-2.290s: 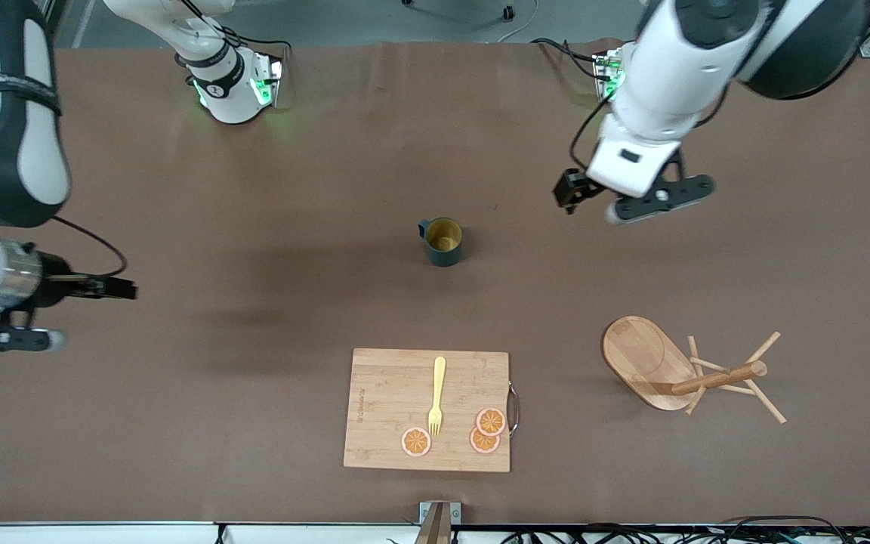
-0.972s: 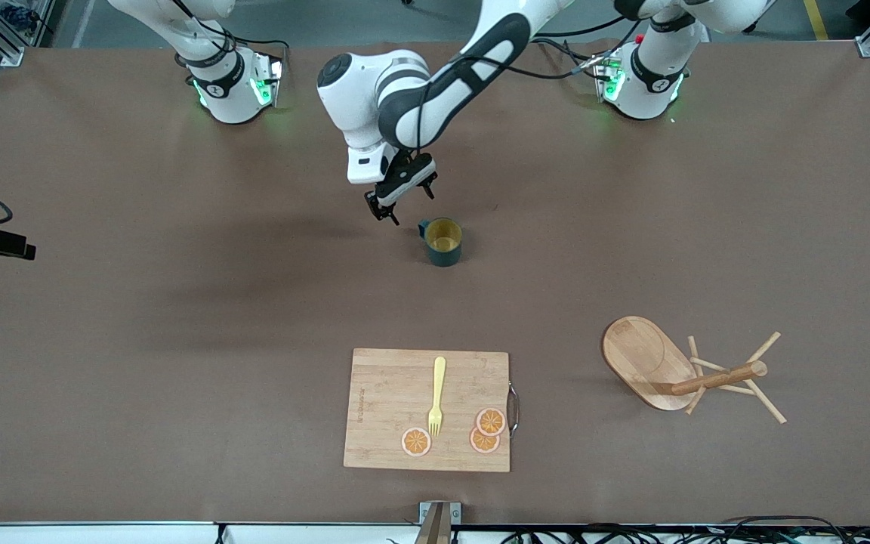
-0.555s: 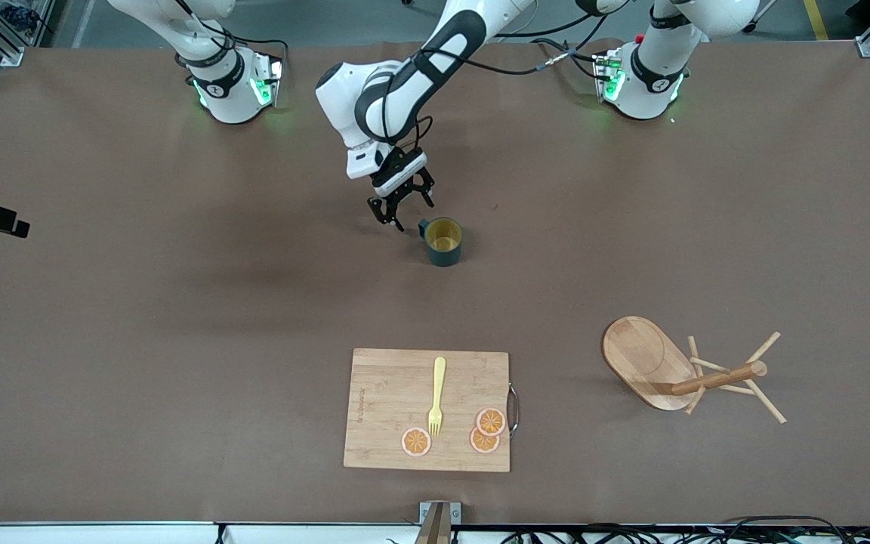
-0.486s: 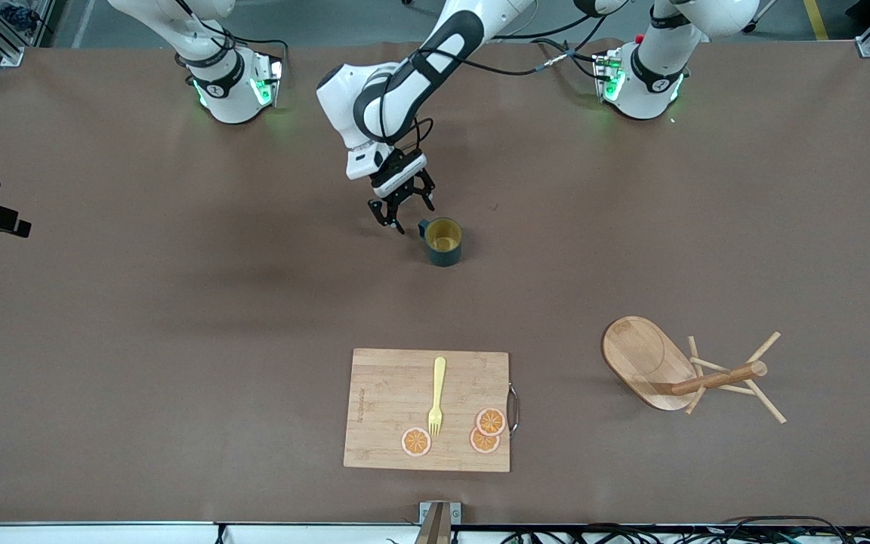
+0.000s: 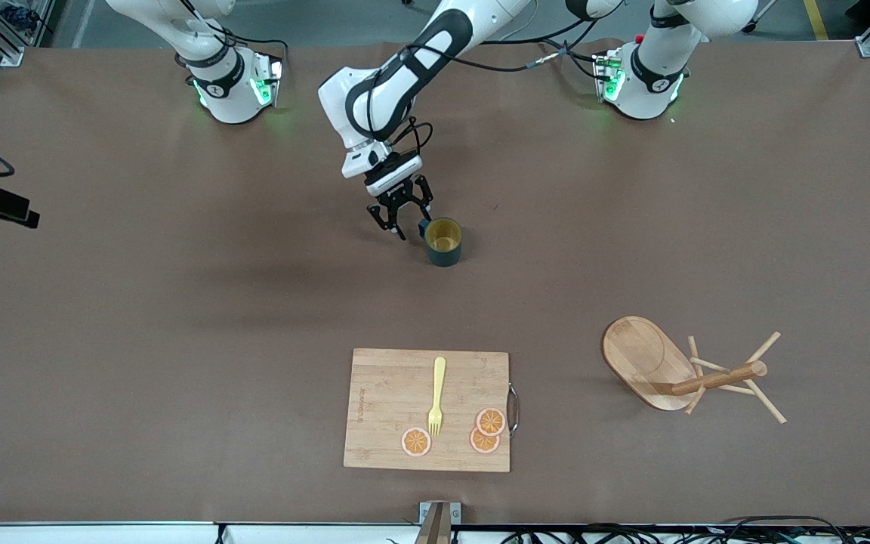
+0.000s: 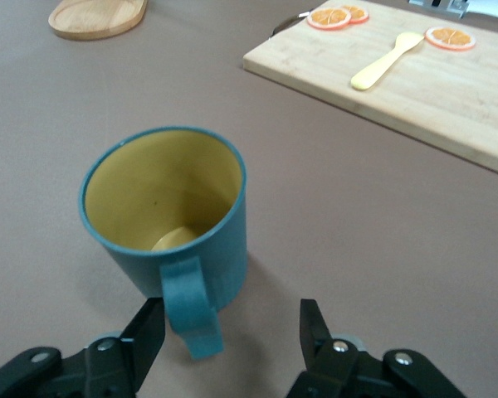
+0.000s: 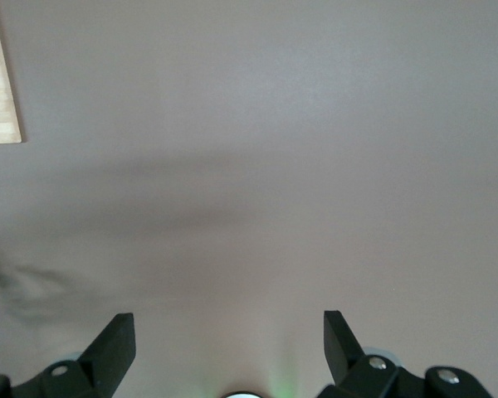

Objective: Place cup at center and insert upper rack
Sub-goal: 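Lower the left gripper and close it on the mug handle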

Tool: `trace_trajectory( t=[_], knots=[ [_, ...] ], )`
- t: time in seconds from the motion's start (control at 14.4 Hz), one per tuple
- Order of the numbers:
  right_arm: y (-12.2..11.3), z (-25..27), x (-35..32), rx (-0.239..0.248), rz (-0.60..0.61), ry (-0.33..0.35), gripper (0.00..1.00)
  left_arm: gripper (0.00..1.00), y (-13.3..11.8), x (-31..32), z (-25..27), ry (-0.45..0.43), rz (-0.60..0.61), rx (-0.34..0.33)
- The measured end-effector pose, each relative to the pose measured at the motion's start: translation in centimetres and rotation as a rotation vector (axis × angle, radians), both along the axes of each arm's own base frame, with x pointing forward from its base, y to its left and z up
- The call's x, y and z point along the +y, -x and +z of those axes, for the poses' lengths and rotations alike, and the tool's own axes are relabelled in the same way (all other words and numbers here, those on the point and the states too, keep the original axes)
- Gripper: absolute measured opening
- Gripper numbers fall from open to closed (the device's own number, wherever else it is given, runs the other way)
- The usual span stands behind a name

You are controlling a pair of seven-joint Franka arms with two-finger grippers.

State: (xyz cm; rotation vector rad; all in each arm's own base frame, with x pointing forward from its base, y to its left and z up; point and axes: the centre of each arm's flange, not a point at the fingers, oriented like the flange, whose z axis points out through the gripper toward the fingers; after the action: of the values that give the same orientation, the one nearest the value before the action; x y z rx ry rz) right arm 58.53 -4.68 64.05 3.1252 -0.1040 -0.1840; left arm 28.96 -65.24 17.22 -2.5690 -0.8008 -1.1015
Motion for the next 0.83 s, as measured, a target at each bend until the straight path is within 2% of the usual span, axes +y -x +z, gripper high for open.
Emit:
trace_trajectory(
  t=[0.35,0.42,0.49,0.69,0.76,0.83],
  knots=[
    [2.6,0.8,-0.3,0.009,-0.004,-0.005,1.0,0.7,-0.7,0.5,-0.9,0.014,0.045,-0.035],
    [3.1,1.2,-0.6,0.004,-0.007,-0.006,1.0,0.69,-0.6,0.6,-1.3,0.012,0.051,-0.038],
    [3.7,1.6,-0.7,0.0,-0.008,-0.006,1.0,0.63,-0.6,0.8,-1.9,0.009,0.056,-0.041],
    [5.8,3.1,-0.7,-0.022,-0.007,-0.008,1.0,0.59,-0.6,1.0,-3.0,0.006,0.065,-0.054],
    [6.4,3.8,-0.7,-0.033,-0.006,-0.008,1.0,0.53,-0.5,1.0,-3.0,0.007,0.067,-0.054],
    [6.9,4.3,-0.7,-0.041,-0.005,-0.008,1.0,0.42,-0.6,1.0,-3.0,0.008,0.067,-0.055]
  ],
)
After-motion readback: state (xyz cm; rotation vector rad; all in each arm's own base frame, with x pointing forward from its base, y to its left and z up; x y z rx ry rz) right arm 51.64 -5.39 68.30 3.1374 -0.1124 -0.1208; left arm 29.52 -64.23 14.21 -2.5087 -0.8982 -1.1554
